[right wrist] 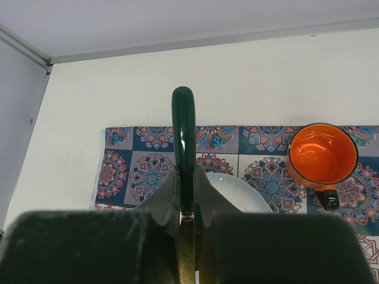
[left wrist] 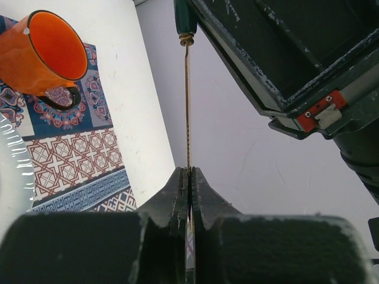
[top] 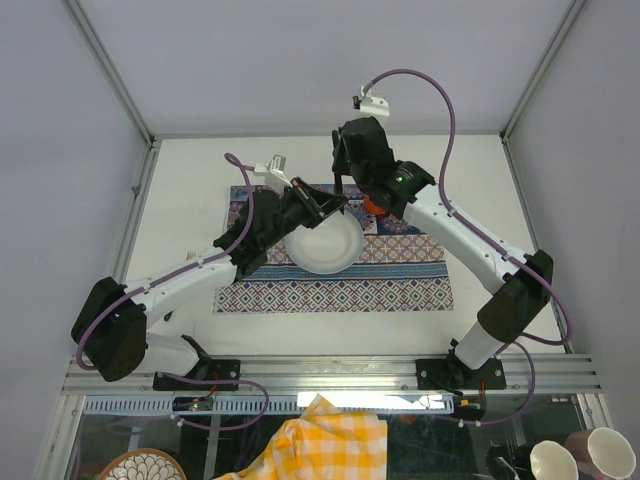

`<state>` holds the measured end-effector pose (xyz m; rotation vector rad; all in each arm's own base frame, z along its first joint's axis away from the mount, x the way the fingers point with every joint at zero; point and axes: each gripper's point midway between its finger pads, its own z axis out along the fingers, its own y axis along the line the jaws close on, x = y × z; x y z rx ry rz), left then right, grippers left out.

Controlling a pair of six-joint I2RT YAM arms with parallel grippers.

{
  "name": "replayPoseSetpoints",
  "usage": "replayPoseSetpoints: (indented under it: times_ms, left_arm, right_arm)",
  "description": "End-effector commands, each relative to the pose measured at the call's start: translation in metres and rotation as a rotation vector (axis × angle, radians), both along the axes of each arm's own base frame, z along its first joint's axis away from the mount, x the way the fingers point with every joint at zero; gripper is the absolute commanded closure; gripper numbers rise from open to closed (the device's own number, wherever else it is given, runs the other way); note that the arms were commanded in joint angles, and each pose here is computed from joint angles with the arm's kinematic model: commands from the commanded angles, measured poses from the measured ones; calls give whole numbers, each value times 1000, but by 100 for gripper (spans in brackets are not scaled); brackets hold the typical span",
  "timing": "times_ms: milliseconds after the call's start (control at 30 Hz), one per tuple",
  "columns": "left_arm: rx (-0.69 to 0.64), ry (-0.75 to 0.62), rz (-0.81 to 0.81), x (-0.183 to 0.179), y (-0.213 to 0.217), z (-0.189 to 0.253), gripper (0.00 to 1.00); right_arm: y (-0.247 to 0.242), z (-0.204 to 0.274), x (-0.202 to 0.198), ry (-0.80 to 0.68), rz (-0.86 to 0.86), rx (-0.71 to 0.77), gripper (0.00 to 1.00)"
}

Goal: Set the dinner table for one person
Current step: Place the knife on the napkin.

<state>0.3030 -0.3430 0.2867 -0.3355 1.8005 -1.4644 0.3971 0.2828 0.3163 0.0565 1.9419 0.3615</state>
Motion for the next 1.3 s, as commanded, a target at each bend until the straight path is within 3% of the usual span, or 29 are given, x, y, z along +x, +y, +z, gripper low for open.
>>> replayPoseSetpoints:
  times_ms: [0, 133, 333, 500, 667, 867, 1133, 1267]
  left_arm:
    - [-70, -89, -43, -9, -8, 39, 100]
    - [-45, -79, -41, -8, -8, 37, 100]
    - [21, -77, -32, -10, -2, 32, 100]
    - [101, -63, -15, -13, 7, 23, 100]
    - [192, -32, 19, -18, 24, 17, 100]
    - [313, 39, 19, -34, 55, 25, 100]
    - [411, 168, -84, -78, 123, 34, 100]
    - [422, 219, -178, -111, 132, 44, 100]
  right_arm:
    - [3, 33, 2, -64, -3, 63, 100]
    - [-5, 37, 0, -71, -24, 50, 100]
    - [-31, 58, -7, -119, -74, -21, 62]
    - [-46, 65, -16, -109, -80, -83, 48]
    - [-67, 61, -37, -61, -78, -152, 41]
    - [-97, 38, -68, 57, -11, -360, 34]
    - [-129, 44, -112, 83, 69, -412, 36]
    - [-147, 46, -130, 85, 87, -453, 37]
